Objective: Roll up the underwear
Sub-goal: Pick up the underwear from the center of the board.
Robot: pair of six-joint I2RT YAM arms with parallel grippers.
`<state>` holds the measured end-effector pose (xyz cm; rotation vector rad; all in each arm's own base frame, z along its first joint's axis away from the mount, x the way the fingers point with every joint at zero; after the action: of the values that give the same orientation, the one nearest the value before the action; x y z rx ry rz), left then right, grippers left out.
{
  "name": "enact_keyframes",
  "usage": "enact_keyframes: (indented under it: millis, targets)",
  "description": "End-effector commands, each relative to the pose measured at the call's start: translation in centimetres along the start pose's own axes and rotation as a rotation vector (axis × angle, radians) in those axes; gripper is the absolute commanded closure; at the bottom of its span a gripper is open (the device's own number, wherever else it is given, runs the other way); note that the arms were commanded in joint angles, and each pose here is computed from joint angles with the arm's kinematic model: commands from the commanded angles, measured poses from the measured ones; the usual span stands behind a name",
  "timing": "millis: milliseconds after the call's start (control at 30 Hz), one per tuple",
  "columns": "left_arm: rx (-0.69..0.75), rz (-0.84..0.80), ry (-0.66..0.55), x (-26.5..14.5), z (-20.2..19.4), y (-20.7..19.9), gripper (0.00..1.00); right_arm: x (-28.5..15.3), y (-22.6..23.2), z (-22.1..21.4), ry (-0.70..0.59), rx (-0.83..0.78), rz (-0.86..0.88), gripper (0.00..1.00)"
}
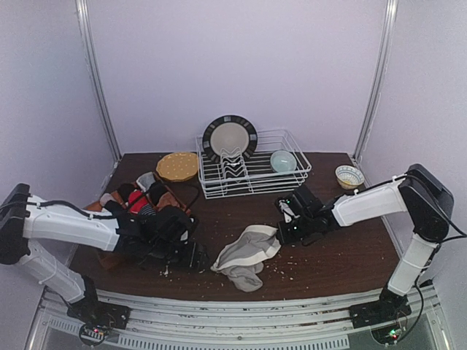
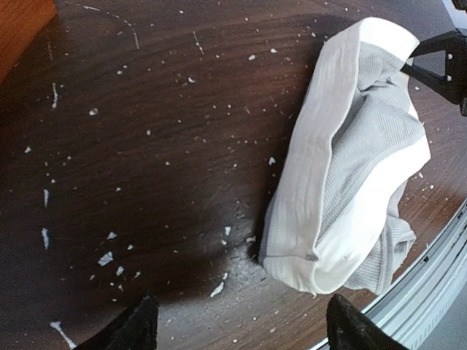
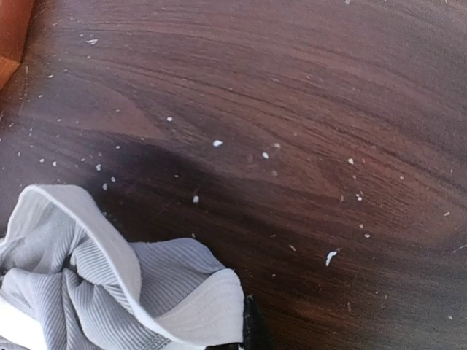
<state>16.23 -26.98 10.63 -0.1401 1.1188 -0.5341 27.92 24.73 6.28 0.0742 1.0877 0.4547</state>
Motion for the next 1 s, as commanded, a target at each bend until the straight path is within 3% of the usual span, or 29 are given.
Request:
enact_keyframes:
  millis: [0,300,367,433,567,733,967]
  targets:
    - [-0.018,-0.076,0.024,1.4,0.7,-2.2,0.23,-1.6,0.2,0.5,-0.061,-0.006,0.0,1.0]
    - [-0.004,-0.132,0.089,4.1,1.4,-4.7,0.23,-2.6,0.1,-0.4,-0.049,-0.014,-0.007,1.0]
    - [-0.009,-0.11,0.099,4.7,1.1,-4.3,0.27,-2.5,0.0,-0.6,-0.04,-0.011,-0.009,1.0]
    - [-0.011,-0.073,0.093,4.9,1.0,-3.7,0.39,-2.6,0.1,-0.6,-0.042,-0.009,-0.004,1.0]
    - [-0.001,0.055,0.04,4.9,1.4,-1.9,0.97,-4.0,0.2,-0.7,-0.082,-0.011,-0.001,1.0]
    - [0.048,0.06,-0.063,1.9,3.2,-2.8,1.0,-9.3,0.3,-0.8,-0.167,-0.01,-0.003,1.0]
    - [0.211,-0.044,-0.271,-9.1,6.4,-6.8,1.0,-20.6,1.6,0.1,-0.322,-0.057,-0.03,1.0]
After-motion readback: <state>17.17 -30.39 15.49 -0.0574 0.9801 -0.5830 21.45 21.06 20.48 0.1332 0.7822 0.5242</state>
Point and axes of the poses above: each gripper's point midway between its finger pads, its own x axis out along the fingers, its own y axis along the line the jaws close on, z = x × y, the point moved 5 cm from there along -x, back along the fingers, and after that the axes turned 1 degree about x, right-handed, at the moved point
